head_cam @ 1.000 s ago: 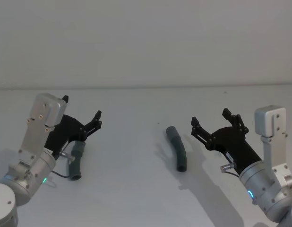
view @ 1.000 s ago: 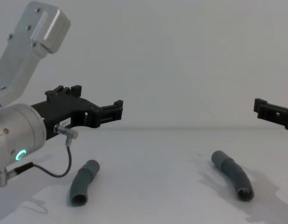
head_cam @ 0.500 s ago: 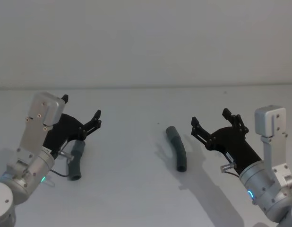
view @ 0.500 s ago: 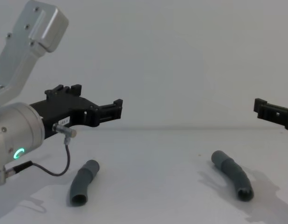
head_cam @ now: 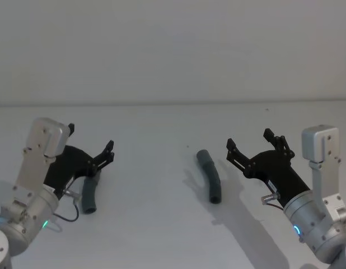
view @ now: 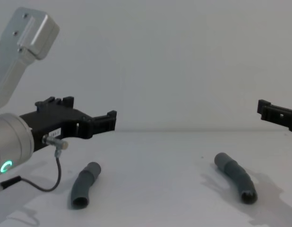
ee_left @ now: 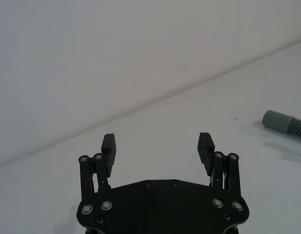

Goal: Use both hands to pick up one end of the pipe from the table, align the ends, and insert them.

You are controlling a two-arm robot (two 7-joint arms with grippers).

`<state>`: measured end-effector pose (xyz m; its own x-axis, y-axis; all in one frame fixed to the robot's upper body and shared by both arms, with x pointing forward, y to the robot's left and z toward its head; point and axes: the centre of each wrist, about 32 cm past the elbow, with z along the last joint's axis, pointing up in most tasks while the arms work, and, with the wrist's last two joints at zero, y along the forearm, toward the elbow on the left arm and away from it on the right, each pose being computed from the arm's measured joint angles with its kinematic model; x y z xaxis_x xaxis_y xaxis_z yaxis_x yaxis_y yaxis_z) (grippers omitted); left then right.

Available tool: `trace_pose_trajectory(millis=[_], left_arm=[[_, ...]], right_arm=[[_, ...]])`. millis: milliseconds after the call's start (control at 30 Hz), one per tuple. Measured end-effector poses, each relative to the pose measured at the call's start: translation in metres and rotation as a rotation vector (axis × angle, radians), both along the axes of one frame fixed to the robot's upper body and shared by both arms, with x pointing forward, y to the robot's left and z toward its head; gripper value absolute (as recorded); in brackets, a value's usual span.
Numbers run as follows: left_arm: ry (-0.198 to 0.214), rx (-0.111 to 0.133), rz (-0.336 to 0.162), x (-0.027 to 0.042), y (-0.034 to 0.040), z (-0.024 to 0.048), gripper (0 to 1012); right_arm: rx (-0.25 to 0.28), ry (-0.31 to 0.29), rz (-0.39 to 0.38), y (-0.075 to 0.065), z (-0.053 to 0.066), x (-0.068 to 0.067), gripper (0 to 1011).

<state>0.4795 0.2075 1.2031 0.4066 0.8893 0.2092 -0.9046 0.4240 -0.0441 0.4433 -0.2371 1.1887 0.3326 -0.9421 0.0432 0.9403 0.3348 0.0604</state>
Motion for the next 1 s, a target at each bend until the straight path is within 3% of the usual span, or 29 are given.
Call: trace_pose_trajectory(millis=[133, 333, 467, 833, 867, 1000], left_arm=[[0.027, -0.004, 0.032, -0.0073, -0.0037, 0.0000, 1001], [0.078, -0.011, 0.106, -0.0207, -0.0173, 0.0023, 1001], [0.099, -0.009, 0.148, -0.0248, -0.0245, 0.0042, 1001], [0.189, -0.017, 0.307, -0.0350, -0.0652, 0.0124, 1001], [0.189, -0.017, 0.307, -0.0350, -0.0652, 0.0124, 1001], [0.218, -0.021, 0.342, -0.0347, -0.0770, 0.0130, 1001]], right_arm=[[0.000, 0.000, 0.000, 0.000, 0.000, 0.000, 1000], [0.000, 0.000, 0.000, 0.000, 0.000, 0.000, 1000], [0.000, 0.000, 0.000, 0.000, 0.000, 0.000, 1000], [0.000, 0.000, 0.000, 0.000, 0.000, 0.000, 1000], [0.000, 0.000, 0.000, 0.000, 0.000, 0.000, 1000], [0.000, 0.000, 0.000, 0.000, 0.000, 0.000, 1000]])
